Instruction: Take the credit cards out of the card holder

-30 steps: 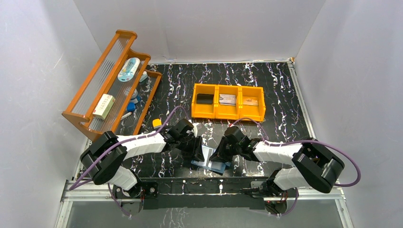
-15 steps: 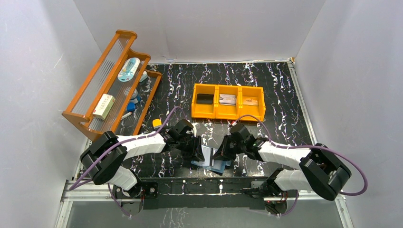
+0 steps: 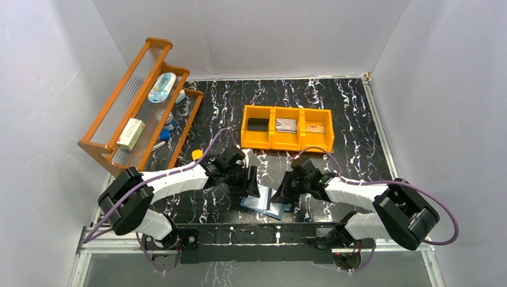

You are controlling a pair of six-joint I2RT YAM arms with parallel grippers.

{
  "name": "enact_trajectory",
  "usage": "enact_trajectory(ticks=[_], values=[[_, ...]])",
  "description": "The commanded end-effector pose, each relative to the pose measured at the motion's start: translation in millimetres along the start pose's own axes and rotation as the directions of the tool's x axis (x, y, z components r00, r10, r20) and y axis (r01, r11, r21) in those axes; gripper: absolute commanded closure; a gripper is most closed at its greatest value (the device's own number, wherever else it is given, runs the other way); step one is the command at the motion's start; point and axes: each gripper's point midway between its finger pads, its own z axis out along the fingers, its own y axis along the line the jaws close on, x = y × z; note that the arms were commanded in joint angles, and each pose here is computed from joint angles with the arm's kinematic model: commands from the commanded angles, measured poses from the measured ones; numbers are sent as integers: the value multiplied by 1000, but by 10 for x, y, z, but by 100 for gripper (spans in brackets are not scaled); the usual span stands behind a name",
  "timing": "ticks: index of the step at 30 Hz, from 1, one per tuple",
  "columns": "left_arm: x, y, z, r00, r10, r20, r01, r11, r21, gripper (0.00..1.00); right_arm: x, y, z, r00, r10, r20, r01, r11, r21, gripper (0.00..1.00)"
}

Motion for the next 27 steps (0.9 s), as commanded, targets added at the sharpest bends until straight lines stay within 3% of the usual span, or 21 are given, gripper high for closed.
enact_trajectory(ticks=[1, 8, 16, 20, 25, 27], values=[[-282, -314, -170, 992, 104, 66, -108, 993, 56, 44, -49, -138, 36, 1000, -11, 14, 10, 997, 70, 97], [-147, -325, 73, 987, 148, -64, -141, 985, 102, 47, -77, -187, 65, 999, -35, 2, 35, 994, 107, 97], [257, 157, 262, 985, 56, -165, -64, 997, -41, 58, -103, -161, 67, 1000, -21, 7, 20, 994, 103, 94], [385, 283, 283, 981, 30, -192, -45, 996, -76, 61, -100, -54, 62, 1000, 13, 21, -14, 999, 32, 86], [477, 371, 278, 979, 7, -202, -30, 994, -108, 63, -69, -63, 64, 995, 90, 47, -89, 995, -40, 66], [488, 374, 276, 979, 6, -203, -29, 993, -110, 63, -66, -78, 68, 991, 115, 62, -111, 991, -69, 64]])
